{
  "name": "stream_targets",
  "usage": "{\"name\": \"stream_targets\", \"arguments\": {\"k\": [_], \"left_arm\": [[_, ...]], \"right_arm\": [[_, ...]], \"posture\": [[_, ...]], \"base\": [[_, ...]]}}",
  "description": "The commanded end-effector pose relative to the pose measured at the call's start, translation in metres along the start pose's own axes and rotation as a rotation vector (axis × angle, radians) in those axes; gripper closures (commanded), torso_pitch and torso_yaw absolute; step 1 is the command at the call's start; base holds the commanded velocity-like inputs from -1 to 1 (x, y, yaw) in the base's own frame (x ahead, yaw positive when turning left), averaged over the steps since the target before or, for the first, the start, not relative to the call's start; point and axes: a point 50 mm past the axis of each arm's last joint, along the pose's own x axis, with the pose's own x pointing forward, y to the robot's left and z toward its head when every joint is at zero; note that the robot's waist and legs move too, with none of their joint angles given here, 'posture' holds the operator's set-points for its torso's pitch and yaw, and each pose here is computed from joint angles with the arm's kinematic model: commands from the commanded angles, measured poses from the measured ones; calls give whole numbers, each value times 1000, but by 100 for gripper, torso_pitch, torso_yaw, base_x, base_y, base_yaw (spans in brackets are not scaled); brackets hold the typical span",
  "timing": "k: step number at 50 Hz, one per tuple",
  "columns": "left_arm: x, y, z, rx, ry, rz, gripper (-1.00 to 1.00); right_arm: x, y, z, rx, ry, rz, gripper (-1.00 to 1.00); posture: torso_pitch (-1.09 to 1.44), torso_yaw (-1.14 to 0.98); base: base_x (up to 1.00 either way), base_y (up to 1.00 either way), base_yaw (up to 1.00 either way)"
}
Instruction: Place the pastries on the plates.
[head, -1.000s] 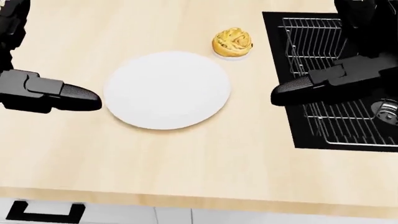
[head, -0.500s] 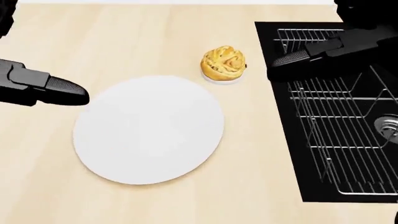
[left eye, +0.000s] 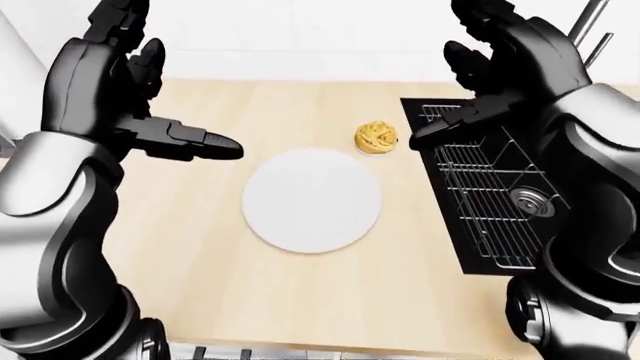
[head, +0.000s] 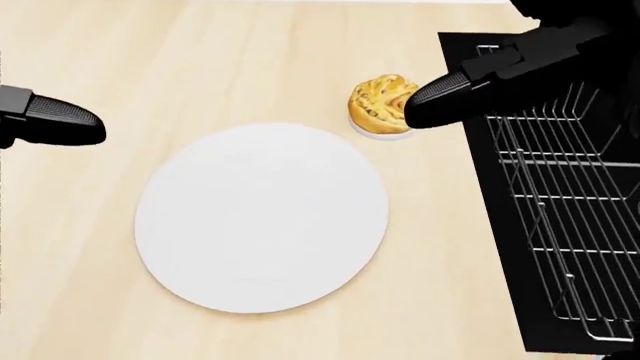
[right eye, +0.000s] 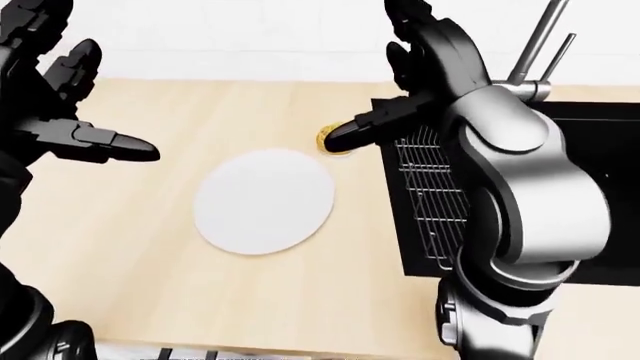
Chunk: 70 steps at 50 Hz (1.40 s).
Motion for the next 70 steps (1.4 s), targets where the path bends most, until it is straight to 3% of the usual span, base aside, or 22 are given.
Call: {"name": "stream_targets", "arguments": {"k": [1,4,15,26,35,41,50,62,70], "left_arm": [[-2,4,13,17,-72,25,-100],[-1,3,12,3,-69,23,-100],[0,2,8,-8,-64,21,-100],[3,5,6,-8,-63,28,-100],[4,2,-2,-1,-58,26,-100],[21,-4,-13,-13,-54,5,-100],[30,0,-13,-34,-66,-4,-100],[20,-10,-6,-53,-99,-48,-100],[19,-7,-3,-57,-101,-45,-100]], "right_arm": [[1,-6,11,-36,-68,-34,-100],[10,-9,11,-32,-53,-42,-100],[51,-7,-2,-136,5,-62,-100],[91,-18,-10,-232,68,-102,-100],[119,-21,-21,-301,117,-89,-100],[134,-16,-31,-316,137,-54,-100],[144,-7,-48,-331,136,-21,-100],[143,-5,-62,-317,117,-73,-100],[144,-2,-66,-315,106,-96,-100]], "posture": [[0,0],[0,0],[0,0],[0,0],[0,0],[0,0],[0,0],[7,0],[13,0]], "base": [[0,0,0],[0,0,0],[0,0,0],[0,0,0],[0,0,0],[0,0,0],[0,0,0],[0,0,0],[0,0,0]]}}
